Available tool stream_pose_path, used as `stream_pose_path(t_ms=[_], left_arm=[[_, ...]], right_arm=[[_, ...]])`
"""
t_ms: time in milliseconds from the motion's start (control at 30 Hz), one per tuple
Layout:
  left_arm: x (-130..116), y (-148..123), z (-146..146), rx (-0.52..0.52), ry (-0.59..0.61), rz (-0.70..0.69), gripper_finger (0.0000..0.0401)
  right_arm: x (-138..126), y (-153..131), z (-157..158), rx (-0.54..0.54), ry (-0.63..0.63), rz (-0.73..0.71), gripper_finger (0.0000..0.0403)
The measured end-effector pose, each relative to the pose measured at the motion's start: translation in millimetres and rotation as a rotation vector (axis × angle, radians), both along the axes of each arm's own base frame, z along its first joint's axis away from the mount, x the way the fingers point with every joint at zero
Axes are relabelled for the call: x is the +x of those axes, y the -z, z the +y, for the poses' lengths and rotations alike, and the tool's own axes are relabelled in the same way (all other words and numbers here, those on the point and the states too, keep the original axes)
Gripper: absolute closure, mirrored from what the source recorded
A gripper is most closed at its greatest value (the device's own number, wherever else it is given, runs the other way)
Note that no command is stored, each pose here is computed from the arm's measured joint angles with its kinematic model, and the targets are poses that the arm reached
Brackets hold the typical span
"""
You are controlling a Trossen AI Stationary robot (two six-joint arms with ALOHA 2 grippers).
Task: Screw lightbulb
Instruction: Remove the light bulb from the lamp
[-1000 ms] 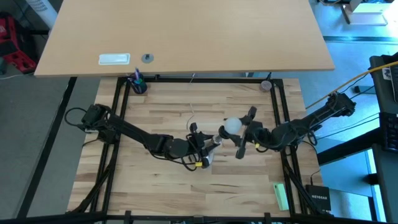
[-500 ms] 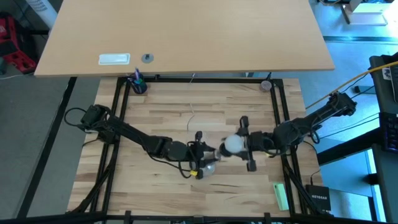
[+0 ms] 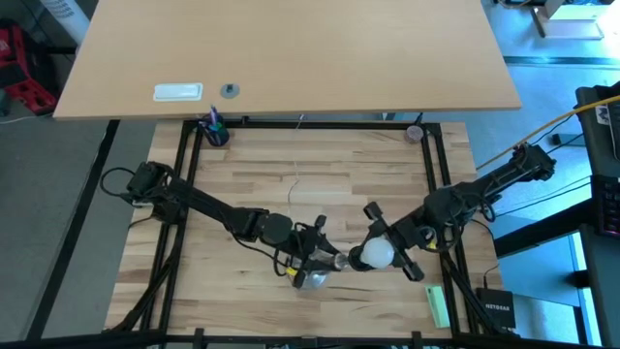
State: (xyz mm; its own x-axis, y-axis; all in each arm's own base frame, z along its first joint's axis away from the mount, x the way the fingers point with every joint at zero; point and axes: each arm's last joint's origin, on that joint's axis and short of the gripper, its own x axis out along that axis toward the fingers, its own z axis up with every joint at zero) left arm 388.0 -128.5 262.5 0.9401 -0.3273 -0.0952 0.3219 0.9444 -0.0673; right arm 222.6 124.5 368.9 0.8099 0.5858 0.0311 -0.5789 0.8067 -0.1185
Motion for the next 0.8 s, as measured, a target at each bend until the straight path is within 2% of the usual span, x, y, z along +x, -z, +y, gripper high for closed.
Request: stream_pose_path(t_ms=[100,367,567,800], left_arm=[[0.4,0.0,1.4,0.019,-0.055,-0.006,0.0275],[0.9,0.6,4.3,0.046,-0.194,-0.006,0.0275],[0.3,0.6,4.5,0.055,-0.275,-0.008,0.0275],[-0.6,0.0,3.2,0.066,-0.334,-0.016,0.0275]], right_arm=[[0.7,-0.2,-1.0,0.006,0.055,0.001,0.0230],[2.4,0.7,-8.1,0.003,0.315,0.020,0.0158],[-0.5,3.3,-12.6,-0.015,0.410,0.064,0.0130],[-18.7,-2.0,-16.1,0.005,0.473,0.099,0.0123]])
